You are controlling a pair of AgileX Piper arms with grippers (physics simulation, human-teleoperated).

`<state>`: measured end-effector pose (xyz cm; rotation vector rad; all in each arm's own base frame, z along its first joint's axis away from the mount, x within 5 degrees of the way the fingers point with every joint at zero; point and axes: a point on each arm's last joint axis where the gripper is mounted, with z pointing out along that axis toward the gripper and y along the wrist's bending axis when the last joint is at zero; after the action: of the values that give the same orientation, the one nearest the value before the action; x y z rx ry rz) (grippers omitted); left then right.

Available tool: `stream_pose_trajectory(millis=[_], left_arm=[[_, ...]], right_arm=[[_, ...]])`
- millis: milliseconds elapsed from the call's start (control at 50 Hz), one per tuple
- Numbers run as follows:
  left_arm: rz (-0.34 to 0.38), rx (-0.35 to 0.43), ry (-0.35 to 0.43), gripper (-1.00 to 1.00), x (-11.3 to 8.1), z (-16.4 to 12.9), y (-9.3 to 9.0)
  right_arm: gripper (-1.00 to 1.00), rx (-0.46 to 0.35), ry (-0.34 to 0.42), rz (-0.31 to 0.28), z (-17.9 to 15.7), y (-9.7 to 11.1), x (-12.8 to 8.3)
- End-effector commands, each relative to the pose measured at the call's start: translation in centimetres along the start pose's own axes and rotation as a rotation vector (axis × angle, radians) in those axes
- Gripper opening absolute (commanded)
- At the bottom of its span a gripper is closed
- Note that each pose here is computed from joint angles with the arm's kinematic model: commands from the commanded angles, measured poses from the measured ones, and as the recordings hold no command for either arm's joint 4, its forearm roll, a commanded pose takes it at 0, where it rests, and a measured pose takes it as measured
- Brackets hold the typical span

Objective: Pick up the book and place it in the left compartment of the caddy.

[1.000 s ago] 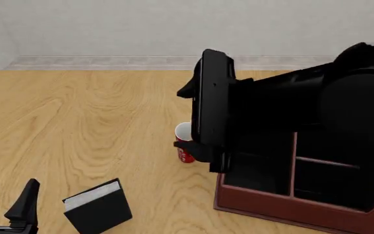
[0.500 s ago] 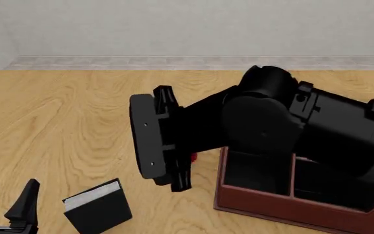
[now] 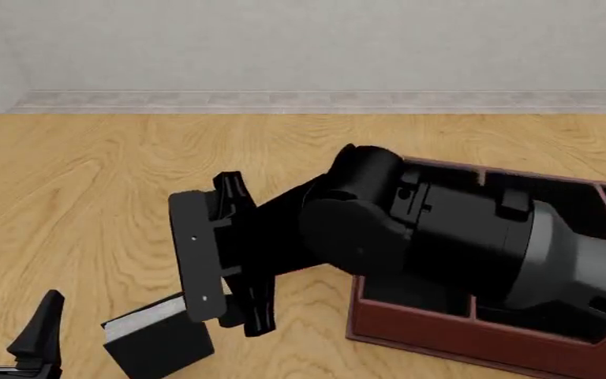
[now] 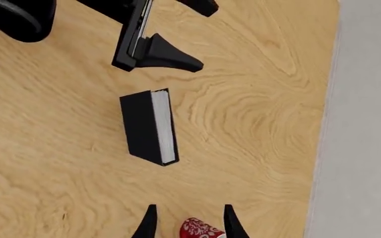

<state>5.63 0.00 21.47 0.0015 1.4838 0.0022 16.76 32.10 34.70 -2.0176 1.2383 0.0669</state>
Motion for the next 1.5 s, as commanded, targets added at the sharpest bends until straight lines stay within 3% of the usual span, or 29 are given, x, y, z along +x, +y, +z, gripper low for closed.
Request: stream_pose_trajectory(millis=[20, 860, 1500], left_arm=[[0.001, 0.0, -0.001, 1.0, 0.0, 0.0, 0.0], [0.0, -0.001, 0.0, 1.0, 0.0, 0.0, 0.0], [0.001, 0.0, 0.0, 1.0, 0.0, 0.0, 0.0]], right_arm=[[1.0, -0.019, -0.003, 0.019, 1.3, 0.8, -0.3], [1.0, -0.081, 0.02, 0.076, 5.8, 2.2, -1.0], [1.0, -0.101, 0.057, 0.108, 8.4, 1.7, -0.3]])
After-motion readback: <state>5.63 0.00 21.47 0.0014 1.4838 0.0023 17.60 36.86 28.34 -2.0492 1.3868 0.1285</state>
